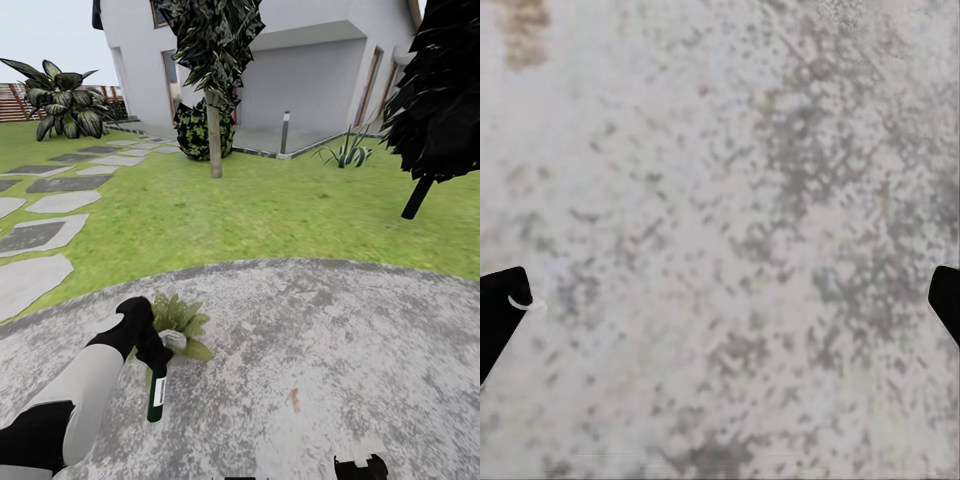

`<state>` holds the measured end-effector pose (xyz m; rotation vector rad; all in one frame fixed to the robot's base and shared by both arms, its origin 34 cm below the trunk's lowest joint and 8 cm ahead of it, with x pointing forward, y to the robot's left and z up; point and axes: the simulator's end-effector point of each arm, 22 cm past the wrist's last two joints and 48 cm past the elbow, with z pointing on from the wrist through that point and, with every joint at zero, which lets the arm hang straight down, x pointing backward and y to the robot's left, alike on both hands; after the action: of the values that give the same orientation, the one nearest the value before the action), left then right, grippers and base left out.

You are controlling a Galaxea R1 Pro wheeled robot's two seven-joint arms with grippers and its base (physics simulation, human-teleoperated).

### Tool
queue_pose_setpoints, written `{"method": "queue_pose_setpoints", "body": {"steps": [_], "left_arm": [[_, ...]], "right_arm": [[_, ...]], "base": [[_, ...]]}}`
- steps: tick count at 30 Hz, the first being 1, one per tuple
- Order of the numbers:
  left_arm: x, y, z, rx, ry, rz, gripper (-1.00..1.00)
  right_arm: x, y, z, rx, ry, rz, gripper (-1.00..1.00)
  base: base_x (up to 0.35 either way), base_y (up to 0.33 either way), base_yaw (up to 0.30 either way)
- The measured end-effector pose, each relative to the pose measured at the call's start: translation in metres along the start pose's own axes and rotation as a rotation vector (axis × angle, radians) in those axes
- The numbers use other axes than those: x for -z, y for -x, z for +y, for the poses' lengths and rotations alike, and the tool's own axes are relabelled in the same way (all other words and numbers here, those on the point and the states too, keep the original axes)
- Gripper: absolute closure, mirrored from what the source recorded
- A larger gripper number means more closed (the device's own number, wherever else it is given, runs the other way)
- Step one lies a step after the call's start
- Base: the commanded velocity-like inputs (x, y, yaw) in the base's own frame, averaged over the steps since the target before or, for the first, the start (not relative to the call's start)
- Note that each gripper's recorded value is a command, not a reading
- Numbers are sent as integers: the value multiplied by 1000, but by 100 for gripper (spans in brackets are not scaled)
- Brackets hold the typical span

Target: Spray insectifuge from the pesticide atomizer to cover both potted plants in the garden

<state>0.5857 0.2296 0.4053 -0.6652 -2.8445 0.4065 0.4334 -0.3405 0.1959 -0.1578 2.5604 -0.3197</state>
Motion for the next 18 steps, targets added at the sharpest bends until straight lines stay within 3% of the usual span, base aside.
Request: {"method": "queue_pose_setpoints", "body": {"steps": [10, 14, 18], "left_arm": [[2, 0, 9, 5, 30, -17, 100], [-18, -16, 17, 16, 73, -2, 100], [-32, -20, 7, 42, 38, -16, 100]], "right_arm": [[0, 0, 0, 1, 0, 1, -100], [0, 0, 0, 1, 0, 1, -100], [0, 0, 0, 2, 1, 0, -100]], "base": [[33, 0, 0], [0, 0, 0], [0, 0, 0]]}}
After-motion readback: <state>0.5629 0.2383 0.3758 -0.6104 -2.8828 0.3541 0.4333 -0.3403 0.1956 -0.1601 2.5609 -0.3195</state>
